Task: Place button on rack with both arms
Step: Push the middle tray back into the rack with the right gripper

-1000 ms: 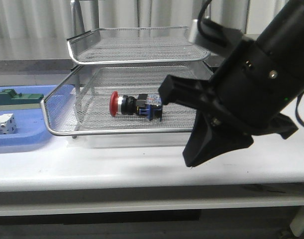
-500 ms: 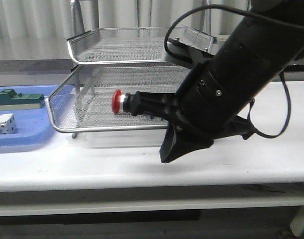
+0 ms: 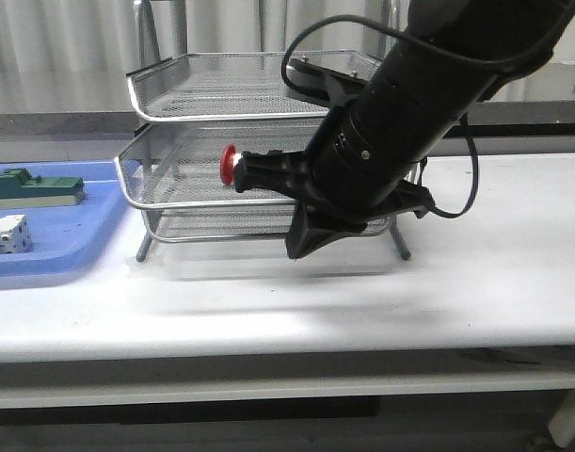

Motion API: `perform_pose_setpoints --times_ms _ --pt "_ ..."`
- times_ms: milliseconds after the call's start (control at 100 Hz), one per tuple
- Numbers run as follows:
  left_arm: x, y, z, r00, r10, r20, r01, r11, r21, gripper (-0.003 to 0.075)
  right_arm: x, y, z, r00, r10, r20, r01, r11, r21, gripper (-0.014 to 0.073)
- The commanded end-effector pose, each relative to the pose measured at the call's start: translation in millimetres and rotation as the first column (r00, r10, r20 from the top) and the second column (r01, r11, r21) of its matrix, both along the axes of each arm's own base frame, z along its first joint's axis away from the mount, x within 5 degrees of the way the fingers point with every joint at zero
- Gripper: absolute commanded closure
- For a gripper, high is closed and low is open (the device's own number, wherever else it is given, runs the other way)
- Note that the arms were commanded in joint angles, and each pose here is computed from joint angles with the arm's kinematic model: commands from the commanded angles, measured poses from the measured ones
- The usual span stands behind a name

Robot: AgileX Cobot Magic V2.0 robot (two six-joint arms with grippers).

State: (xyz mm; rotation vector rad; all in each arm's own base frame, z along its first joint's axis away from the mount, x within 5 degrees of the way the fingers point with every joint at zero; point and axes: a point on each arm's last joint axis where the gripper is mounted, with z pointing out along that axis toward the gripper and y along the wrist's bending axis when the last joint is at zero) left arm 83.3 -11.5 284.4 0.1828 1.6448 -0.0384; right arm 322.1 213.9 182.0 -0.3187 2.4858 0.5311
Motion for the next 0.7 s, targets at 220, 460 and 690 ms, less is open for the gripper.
perform_pose_setpoints --times_ms 220,460,690 --pt "0 1 16 0.995 0.013 0.101 -0.010 0.999 -0.034 0.0741 33 -11 35 0.977 -0.048 0.206 0.043 0.999 0.028 0.0660" --pt "0 1 16 0.995 0.013 0.101 -0.010 0.999 -0.034 0.0741 37 -14 37 0.968 -0.062 0.244 0.056 0.998 0.032 0.0660" --pt "0 1 16 0.995 0.013 0.101 -0.010 0.999 -0.034 0.0741 28 -15 43 0.982 -0.029 0.186 0.026 0.999 0.019 0.0660"
